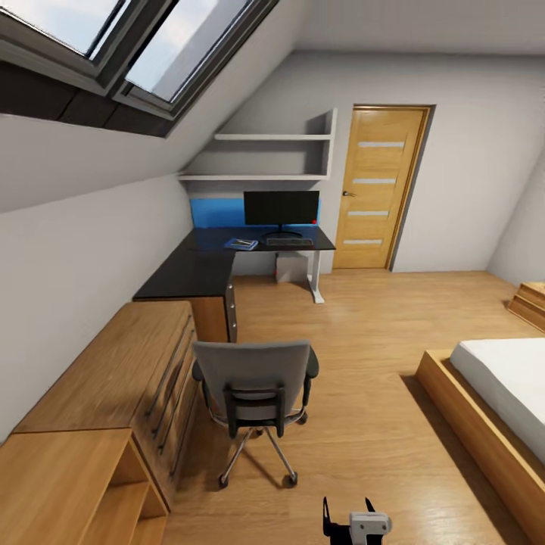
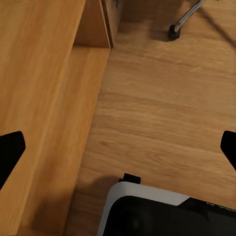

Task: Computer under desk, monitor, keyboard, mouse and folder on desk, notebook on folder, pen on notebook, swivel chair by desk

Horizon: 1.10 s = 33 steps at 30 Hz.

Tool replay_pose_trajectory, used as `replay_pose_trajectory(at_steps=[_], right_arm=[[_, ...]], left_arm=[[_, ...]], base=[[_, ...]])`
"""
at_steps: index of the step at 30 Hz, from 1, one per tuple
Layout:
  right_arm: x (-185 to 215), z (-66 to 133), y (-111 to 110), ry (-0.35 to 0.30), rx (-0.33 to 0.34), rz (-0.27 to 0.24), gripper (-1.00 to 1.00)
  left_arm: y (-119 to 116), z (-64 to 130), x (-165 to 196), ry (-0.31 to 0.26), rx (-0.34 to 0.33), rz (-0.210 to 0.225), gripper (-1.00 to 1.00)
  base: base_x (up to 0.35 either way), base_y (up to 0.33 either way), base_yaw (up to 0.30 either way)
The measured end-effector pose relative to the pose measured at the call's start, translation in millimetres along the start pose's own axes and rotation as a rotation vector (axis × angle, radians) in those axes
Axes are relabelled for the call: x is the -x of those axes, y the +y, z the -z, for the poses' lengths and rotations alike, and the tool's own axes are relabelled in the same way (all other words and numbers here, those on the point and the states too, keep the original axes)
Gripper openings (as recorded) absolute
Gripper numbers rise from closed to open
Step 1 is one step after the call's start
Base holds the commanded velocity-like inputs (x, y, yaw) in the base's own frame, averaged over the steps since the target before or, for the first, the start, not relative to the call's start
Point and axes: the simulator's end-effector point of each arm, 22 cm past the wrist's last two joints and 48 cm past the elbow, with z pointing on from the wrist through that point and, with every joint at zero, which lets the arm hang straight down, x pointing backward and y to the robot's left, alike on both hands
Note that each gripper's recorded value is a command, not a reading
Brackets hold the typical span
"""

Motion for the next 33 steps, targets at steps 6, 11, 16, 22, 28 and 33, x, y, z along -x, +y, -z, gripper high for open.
replay_pose_trajectory(at_steps=[6, 11, 16, 22, 28, 33], right_arm=[[-0.1, 0.1, 0.1, 0.000, 0.000, 0.000, 1.00], [0.0, 0.0, 0.1, 0.000, 0.000, 0.000, 1.00], [0.1, 0.0, 0.2, 0.000, 0.000, 0.000, 1.00], [0.0, 0.0, 0.1, 0.000, 0.000, 0.000, 1.00], [-0.1, 0.1, 0.1, 0.000, 0.000, 0.000, 1.00], [0.1, 0.0, 0.2, 0.000, 0.000, 0.000, 1.00]], left_arm=[[-0.1, 0.0, -0.1, 0.000, 0.000, 0.000, 1.00], [-0.1, 0.0, -0.1, 0.001, 0.000, 0.000, 1.00], [-0.1, 0.0, -0.1, 0.000, 0.000, 0.000, 1.00], [0.0, 0.0, -0.1, 0.000, 0.000, 0.000, 1.00], [-0.1, 0.0, -0.1, 0.001, 0.000, 0.000, 1.00], [-0.1, 0.0, -0.1, 0.001, 0.000, 0.000, 1.00]], base=[[0.000, 0.118, -0.010], [0.000, 0.033, -0.003], [0.000, 0.021, -0.001], [0.000, 0.138, 0.000], [0.000, 0.070, 0.000], [0.000, 0.012, 0.000]])
